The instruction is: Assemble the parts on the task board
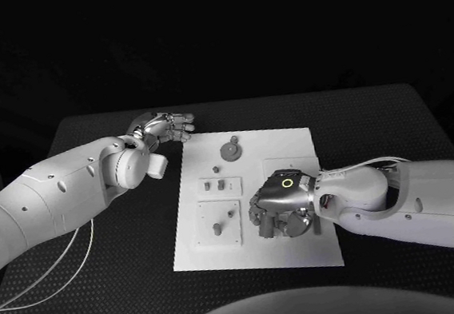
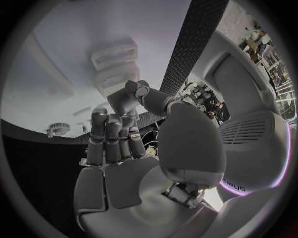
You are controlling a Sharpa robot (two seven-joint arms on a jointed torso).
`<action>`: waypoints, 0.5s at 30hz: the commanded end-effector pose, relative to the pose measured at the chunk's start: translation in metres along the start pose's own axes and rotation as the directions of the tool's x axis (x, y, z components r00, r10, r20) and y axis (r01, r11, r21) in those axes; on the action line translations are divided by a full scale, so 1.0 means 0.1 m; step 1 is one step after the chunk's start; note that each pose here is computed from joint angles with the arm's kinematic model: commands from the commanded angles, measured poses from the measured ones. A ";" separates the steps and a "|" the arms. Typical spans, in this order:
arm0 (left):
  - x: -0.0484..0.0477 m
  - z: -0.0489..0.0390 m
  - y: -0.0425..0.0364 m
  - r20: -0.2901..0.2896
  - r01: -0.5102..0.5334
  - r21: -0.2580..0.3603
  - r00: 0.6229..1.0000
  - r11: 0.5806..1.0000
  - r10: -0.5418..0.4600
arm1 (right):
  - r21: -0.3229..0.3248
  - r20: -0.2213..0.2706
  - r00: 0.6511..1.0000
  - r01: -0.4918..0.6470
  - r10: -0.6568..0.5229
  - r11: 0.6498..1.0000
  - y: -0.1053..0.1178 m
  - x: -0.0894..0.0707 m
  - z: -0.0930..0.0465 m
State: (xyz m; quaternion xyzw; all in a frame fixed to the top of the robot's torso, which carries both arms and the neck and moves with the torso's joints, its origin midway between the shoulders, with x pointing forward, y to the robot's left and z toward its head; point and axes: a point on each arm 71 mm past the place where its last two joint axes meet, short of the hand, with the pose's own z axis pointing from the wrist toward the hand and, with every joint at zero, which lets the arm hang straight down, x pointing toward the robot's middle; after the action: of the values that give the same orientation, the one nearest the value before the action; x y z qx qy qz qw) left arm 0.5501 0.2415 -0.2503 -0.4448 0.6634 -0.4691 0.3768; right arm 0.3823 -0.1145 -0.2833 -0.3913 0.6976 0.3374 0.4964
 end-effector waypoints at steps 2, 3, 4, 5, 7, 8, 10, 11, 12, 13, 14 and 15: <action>0.029 0.004 -0.011 -0.018 0.005 0.007 1.000 1.000 -0.005 | -0.005 -0.030 1.000 -0.011 0.011 1.000 -0.01 0.05 0.00; 0.029 0.004 -0.011 -0.018 0.005 0.007 1.000 1.000 -0.005 | -0.002 -0.032 0.999 -0.011 0.011 1.000 -0.02 0.05 -0.01; 0.027 0.004 -0.011 -0.018 0.004 0.007 1.000 1.000 -0.004 | -0.001 -0.034 0.999 -0.009 0.009 1.000 -0.03 0.05 -0.01; 0.025 0.004 -0.011 -0.018 0.004 0.007 1.000 1.000 -0.004 | -0.001 -0.034 0.999 -0.009 0.009 1.000 -0.03 0.06 -0.01; 0.023 0.004 -0.010 -0.016 0.004 0.007 1.000 1.000 -0.004 | 0.000 -0.036 0.999 -0.012 0.012 1.000 -0.04 0.06 -0.01; 0.025 0.005 -0.010 -0.017 0.004 0.007 1.000 1.000 -0.004 | 0.001 -0.039 0.999 -0.013 0.013 1.000 -0.04 0.06 0.00; 0.031 0.005 -0.011 -0.019 0.005 0.007 1.000 1.000 -0.004 | 0.003 -0.042 0.999 -0.013 0.013 1.000 -0.05 0.07 0.00; 0.032 0.006 -0.012 -0.020 0.005 0.007 1.000 1.000 -0.004 | 0.005 -0.044 0.999 -0.013 0.013 1.000 -0.06 0.08 0.01; 0.031 0.006 -0.011 -0.019 0.004 0.007 1.000 1.000 -0.004 | 0.008 -0.047 0.999 -0.013 0.014 1.000 -0.07 0.09 0.01; 0.031 0.006 -0.011 -0.019 0.004 0.007 1.000 1.000 -0.004 | 0.009 -0.048 0.999 -0.014 0.014 1.000 -0.07 0.10 0.01; 0.029 0.005 -0.011 -0.018 0.004 0.007 1.000 1.000 -0.004 | 0.011 -0.048 0.999 -0.014 0.014 1.000 -0.08 0.11 0.01; 0.026 0.004 -0.010 -0.017 0.004 0.007 1.000 1.000 -0.004 | 0.012 -0.048 0.999 -0.012 0.012 1.000 -0.08 0.11 0.01</action>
State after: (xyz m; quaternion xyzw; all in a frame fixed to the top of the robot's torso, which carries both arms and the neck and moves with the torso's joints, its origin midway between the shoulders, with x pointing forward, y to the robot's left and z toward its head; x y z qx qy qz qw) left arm 0.5501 0.2411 -0.2503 -0.4444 0.6638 -0.4694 0.3763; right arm 0.3892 -0.1199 -0.2919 -0.3867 0.7097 0.3258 0.4906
